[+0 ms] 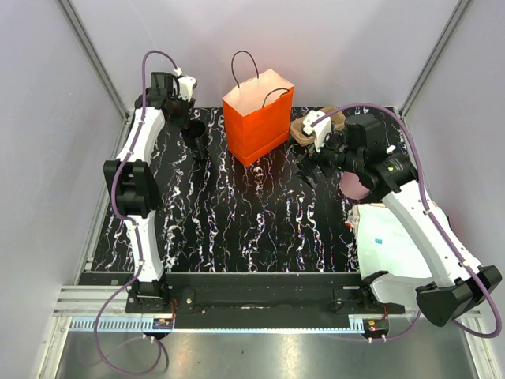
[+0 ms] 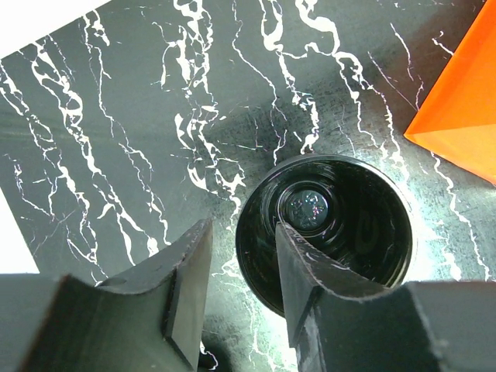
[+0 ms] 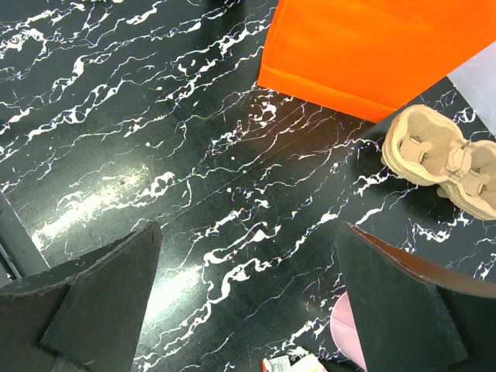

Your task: Pack the takeout coffee

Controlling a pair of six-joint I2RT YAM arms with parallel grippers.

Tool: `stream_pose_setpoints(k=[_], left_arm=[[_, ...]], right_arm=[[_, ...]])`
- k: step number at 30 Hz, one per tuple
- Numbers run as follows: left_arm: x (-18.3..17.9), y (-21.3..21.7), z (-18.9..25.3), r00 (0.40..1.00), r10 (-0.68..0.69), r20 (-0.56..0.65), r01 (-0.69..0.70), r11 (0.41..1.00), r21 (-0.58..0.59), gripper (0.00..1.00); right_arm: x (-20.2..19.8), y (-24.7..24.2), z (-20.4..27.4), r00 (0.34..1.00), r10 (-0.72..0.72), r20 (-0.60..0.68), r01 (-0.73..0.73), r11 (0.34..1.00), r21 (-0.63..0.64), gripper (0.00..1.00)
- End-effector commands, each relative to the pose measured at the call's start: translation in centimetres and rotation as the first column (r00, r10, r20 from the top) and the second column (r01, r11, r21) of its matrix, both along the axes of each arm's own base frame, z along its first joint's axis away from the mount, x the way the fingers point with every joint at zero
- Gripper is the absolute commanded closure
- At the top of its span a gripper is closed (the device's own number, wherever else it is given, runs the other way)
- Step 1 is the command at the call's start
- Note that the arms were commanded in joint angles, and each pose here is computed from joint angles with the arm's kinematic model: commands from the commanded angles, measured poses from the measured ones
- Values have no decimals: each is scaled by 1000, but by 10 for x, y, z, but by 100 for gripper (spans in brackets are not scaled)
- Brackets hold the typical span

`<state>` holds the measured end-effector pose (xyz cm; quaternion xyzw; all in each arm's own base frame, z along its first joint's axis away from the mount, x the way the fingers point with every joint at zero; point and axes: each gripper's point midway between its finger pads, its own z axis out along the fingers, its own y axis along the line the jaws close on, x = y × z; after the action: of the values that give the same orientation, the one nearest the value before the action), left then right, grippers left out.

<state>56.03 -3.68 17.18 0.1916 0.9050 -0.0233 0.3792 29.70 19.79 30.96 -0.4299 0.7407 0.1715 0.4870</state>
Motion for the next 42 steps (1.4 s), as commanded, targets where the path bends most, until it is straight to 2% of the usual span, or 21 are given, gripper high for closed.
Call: stream_pose_setpoints(k=[1,5,7,15,42], left_arm=[[6,7,36,996,13,91,-14,1000,14,62],[5,6,34,996,12,87,-13,1000,9,72],[5,6,34,996,11,87,-12,1000,8,73],[6,8,31,996,13,84,-15,1000,23,70],[6,13,17,998,10,56,-12,999,35,73]], right_arm=[[-5,3,14,999,13,38,-15,999,37,1],[-5,3,13,999,14,35,-15,999,36,1],[-5,3,12,999,15,34,-16,999,35,1],[-4,4,12,999,16,32,-17,999,37,1],[-4,5,11,999,18,27,-19,999,37,2]])
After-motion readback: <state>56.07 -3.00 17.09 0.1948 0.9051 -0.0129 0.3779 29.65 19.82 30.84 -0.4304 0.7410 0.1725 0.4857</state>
